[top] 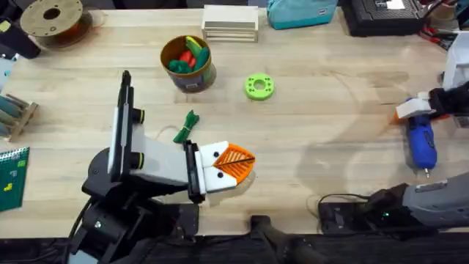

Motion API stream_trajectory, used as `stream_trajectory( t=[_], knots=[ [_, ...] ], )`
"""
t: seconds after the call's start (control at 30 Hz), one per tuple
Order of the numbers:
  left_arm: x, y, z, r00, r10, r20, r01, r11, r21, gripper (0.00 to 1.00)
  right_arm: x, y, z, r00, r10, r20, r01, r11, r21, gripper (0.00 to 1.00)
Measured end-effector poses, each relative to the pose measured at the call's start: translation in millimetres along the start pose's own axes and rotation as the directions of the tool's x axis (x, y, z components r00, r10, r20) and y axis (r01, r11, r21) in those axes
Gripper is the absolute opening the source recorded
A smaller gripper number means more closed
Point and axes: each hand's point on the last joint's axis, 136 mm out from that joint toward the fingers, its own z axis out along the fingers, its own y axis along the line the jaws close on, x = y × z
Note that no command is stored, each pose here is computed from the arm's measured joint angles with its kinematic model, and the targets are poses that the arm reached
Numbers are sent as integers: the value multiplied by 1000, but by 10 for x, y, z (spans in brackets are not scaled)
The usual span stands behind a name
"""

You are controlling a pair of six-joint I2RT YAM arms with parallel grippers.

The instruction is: Pick up the gripper from the table and insert it into the empty holder that is missing its gripper. Then pick up a screw, insert it into the mounting hole, and use the screwdriver to tighten it. Finally, clean up the table by picking up the vegetable and placing it into the bucket.

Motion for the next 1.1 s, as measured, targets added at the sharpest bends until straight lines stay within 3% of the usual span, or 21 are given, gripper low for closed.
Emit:
stream_trajectory(
  t=[0.07,0.3,0.67,0.93,1.1],
  knots=[
    [0,0,0,1000,0,0,0,1000,0,13,-1,-14,0,1000,2,2,-2,1000,4,745],
    [0,1,0,1000,0,0,0,1000,0,13,12,1,14,1000,10,-4,-10,1000,-7,49],
    [0,0,0,1000,0,0,0,1000,0,13,24,40,-86,999,47,13,-47,999,-4,31],
    [0,0,0,1000,0,0,0,1000,0,13,-186,168,-724,968,107,229,-115,993,21,31],
    [-1,0,0,1000,0,0,0,1000,0,13,-400,422,-1250,907,70,414,-88,996,26,31]
  ],
)
